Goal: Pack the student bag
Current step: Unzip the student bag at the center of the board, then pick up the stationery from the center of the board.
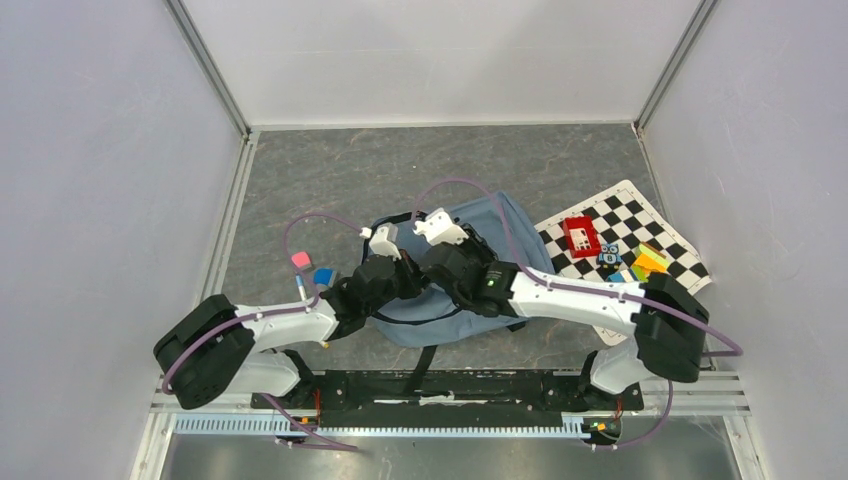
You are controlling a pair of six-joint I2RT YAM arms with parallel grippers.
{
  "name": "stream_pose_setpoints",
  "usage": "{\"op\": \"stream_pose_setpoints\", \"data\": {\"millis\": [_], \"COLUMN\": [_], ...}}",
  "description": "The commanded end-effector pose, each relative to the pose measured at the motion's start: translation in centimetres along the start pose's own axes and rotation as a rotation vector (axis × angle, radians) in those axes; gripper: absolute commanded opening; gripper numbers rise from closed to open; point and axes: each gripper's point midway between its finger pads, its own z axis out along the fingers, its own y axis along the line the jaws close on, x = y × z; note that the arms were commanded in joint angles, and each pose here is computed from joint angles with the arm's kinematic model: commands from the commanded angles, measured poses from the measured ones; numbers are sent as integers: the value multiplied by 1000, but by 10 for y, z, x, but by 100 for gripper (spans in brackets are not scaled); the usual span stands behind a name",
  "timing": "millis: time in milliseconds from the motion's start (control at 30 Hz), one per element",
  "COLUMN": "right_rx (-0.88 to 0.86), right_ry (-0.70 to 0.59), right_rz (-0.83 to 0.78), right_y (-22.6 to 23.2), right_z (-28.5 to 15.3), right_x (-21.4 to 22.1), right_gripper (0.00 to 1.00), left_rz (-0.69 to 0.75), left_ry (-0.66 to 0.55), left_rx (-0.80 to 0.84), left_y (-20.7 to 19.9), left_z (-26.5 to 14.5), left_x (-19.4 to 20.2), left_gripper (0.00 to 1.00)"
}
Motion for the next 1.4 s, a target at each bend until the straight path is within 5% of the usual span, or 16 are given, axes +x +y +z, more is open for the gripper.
{"op": "stream_pose_setpoints", "data": {"millis": [0,267,433,500,667,767,900,1133,1367], "right_rx": [147,80,1,-18,-48,-52,-66,-109,-186], "right_ry": [-84,-127,-139,-144,-155,-165,-182,-205,-202], "right_rz": [138,323,433,456,464,465,470,497,567], "right_y": [-46,-57,-56,-57,-56,-58,-57,-56,-44], "right_z": [-7,-21,-23,-24,-25,-25,-25,-31,-36], "right_x": [-14,-9,-10,-14,-25,-32,-37,-41,-37], "right_gripper": [43,1,0,0,0,0,0,0,0], "left_rz": [6,20,37,66,203,333,368,67,30], "left_ry": [-18,22,25,18,5,11,0,38,60], "left_rx": [-46,-104,-88,-72,-69,-165,-372,-611,-887], "left_y": [12,21,16,7,-21,-15,25,128,180], "left_z": [-3,5,5,2,-21,-43,-71,-105,-138], "left_x": [-1,6,4,-4,-38,-60,-90,-100,-91], "left_gripper": [2,2,2,17,81,99,100,100,100]}}
